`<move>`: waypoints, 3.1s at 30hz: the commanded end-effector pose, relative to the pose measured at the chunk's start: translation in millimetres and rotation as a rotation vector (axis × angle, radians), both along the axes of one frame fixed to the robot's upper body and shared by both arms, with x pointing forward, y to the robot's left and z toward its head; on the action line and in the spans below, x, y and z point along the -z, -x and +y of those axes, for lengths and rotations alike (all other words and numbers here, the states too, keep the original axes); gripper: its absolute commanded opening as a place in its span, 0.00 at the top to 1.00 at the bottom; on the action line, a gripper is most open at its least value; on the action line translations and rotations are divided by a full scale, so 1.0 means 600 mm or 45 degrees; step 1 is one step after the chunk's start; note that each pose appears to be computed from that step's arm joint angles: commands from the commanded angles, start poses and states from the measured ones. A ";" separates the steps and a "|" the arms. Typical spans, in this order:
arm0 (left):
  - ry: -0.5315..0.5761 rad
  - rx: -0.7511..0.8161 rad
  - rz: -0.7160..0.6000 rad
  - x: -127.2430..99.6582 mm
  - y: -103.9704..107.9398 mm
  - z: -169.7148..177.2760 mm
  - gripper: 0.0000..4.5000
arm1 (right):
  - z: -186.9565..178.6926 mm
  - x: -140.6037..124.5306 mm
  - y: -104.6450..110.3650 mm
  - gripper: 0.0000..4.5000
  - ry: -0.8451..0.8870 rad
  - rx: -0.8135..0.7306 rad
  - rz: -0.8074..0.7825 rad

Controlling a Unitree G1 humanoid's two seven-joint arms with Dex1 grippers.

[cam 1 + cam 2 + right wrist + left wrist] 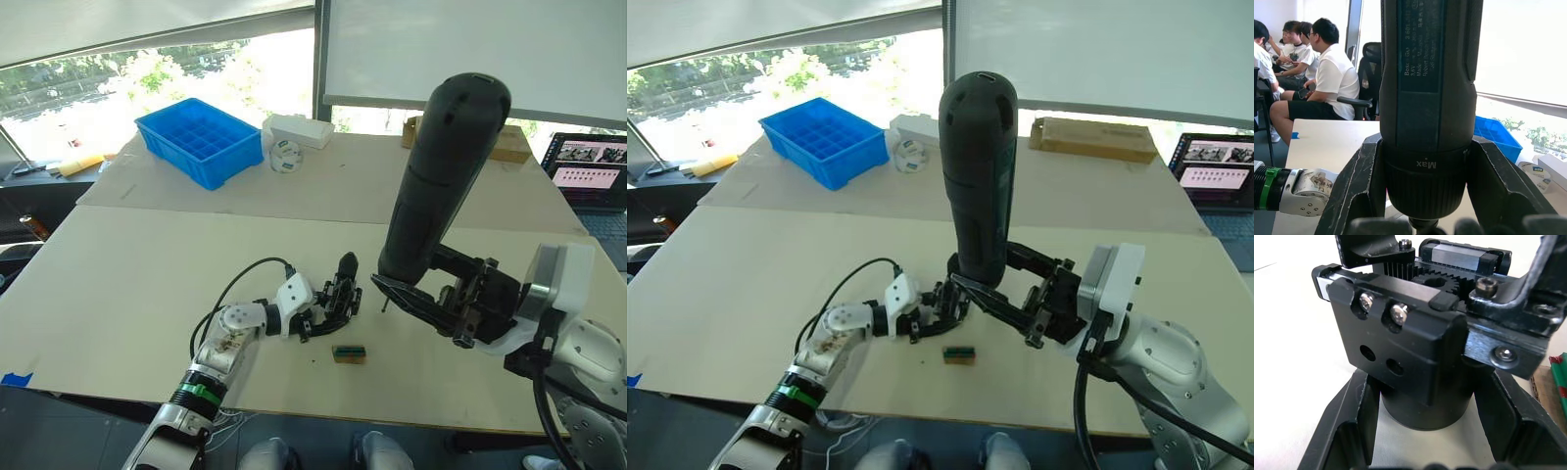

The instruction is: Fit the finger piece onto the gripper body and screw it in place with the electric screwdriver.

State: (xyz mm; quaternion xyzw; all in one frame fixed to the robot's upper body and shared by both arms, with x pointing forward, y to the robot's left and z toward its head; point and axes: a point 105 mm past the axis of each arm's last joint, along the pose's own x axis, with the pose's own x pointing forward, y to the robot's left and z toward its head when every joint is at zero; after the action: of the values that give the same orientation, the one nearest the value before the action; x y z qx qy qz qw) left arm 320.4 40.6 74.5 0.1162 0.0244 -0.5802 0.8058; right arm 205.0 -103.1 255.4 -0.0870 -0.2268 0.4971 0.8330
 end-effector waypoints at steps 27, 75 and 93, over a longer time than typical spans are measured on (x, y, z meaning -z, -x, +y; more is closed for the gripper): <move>0.004 0.213 -0.047 -0.007 -0.024 0.003 0.01 | 0.004 -0.019 0.020 0.58 -0.011 -0.056 -0.056; -0.011 -0.048 0.085 0.032 0.021 -0.032 0.50 | 0.010 -0.024 0.020 0.58 -0.006 -0.111 -0.038; -0.005 -0.023 0.058 0.026 0.014 -0.038 0.50 | 0.053 -0.089 -0.022 0.58 -0.097 -0.224 -0.011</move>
State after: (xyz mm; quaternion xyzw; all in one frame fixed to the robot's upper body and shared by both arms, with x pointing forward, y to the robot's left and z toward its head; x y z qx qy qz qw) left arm 315.9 20.2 71.3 0.1068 0.0230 -0.5705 0.8140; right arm 222.0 -72.6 299.4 -0.0357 -0.2346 0.5601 0.7937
